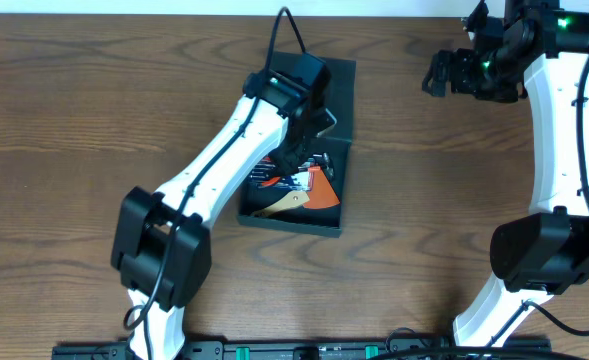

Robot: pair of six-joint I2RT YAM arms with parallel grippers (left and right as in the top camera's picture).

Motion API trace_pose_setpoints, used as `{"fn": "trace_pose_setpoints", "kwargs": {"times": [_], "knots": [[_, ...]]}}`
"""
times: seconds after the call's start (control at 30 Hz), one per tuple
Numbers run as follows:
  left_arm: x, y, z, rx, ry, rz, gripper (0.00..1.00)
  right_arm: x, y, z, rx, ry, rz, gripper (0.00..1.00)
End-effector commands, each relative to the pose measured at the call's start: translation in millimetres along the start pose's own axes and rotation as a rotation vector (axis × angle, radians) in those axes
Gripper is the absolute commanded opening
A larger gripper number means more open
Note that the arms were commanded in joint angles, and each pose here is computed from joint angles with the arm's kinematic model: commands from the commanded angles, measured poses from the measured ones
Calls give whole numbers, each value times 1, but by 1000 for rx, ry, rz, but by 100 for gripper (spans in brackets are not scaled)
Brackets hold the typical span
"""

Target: Pack container

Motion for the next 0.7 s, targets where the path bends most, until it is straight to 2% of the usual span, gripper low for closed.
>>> {"fn": "trace_pose_setpoints", "kwargs": {"times": [0.0, 0.1, 0.33, 0.4, 0.67], "knots": [[-17, -7, 5, 6, 42, 47, 23, -5, 1, 2, -13, 16, -4, 99], [-26, -13, 9, 9, 72, 87, 19, -5, 0, 2, -13, 15, 4, 99], [-39, -32, 25, 18, 153, 138, 19, -5, 0, 2, -13, 14, 4, 99], [-44, -40, 30, 15, 177, 151, 14, -5, 0, 1, -13, 14, 5, 99], [-51, -68, 33, -31, 217, 163, 14, -5, -1, 1, -14, 14, 5, 99]]}}
Point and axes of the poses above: each gripper's point midway between its finger pads, its own x axis back along the fingers, its own y axis along the line the jaws close on, z = x × y, the point moved 1 cm from there along x, back along the fingers, and after that the axes turned 7 degrees about -x, right-handed, at the moved point
